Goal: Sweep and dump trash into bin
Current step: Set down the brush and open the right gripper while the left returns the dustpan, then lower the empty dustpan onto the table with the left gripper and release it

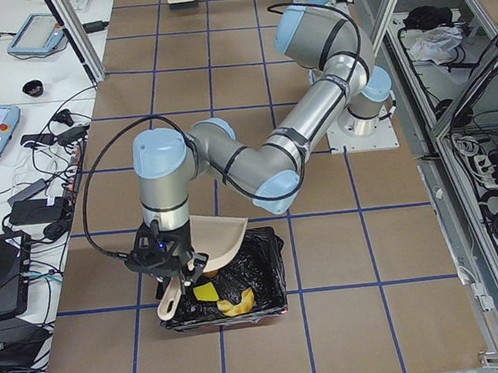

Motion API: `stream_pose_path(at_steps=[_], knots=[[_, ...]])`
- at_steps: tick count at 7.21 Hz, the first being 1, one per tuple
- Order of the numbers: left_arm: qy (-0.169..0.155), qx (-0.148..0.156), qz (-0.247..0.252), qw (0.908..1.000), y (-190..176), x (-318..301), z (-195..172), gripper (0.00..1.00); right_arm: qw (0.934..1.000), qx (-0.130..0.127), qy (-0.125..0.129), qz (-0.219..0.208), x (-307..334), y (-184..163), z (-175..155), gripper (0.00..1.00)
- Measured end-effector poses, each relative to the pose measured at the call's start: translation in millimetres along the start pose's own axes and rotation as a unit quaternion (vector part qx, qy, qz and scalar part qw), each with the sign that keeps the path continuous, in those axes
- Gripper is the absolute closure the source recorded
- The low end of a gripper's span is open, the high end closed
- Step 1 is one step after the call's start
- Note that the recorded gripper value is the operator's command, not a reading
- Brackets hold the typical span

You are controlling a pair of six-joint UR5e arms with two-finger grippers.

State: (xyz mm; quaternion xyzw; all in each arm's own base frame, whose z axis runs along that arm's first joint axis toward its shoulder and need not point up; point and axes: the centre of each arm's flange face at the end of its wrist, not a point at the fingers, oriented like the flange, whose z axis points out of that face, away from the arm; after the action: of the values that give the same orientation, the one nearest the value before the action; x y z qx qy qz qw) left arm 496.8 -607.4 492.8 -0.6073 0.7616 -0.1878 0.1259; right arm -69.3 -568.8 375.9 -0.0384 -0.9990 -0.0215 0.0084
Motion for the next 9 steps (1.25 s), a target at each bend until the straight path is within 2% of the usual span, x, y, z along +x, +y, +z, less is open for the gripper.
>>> stream_pose_path(at_steps=[2,4,6,9], knots=[[0.009,-0.044,-0.017,0.9988,72.6,69.1,-18.6,1.00,0.9997,-0.009,-0.010,-0.018,-25.8,-0.4,-59.7,0.00],[0.026,-0.078,-0.016,0.9965,140.8,123.8,-25.7,1.00,0.9982,0.009,-0.010,-0.059,-90.5,7.2,-91.7,0.00],[0.035,-0.097,-0.021,0.9944,201.5,168.2,-34.3,1.00,0.9962,0.019,-0.009,-0.085,-136.9,19.0,-103.7,0.00],[0.040,-0.111,-0.001,0.9929,278.0,206.7,-37.0,1.00,0.9965,0.014,-0.008,-0.082,-146.4,25.1,-106.0,0.00]])
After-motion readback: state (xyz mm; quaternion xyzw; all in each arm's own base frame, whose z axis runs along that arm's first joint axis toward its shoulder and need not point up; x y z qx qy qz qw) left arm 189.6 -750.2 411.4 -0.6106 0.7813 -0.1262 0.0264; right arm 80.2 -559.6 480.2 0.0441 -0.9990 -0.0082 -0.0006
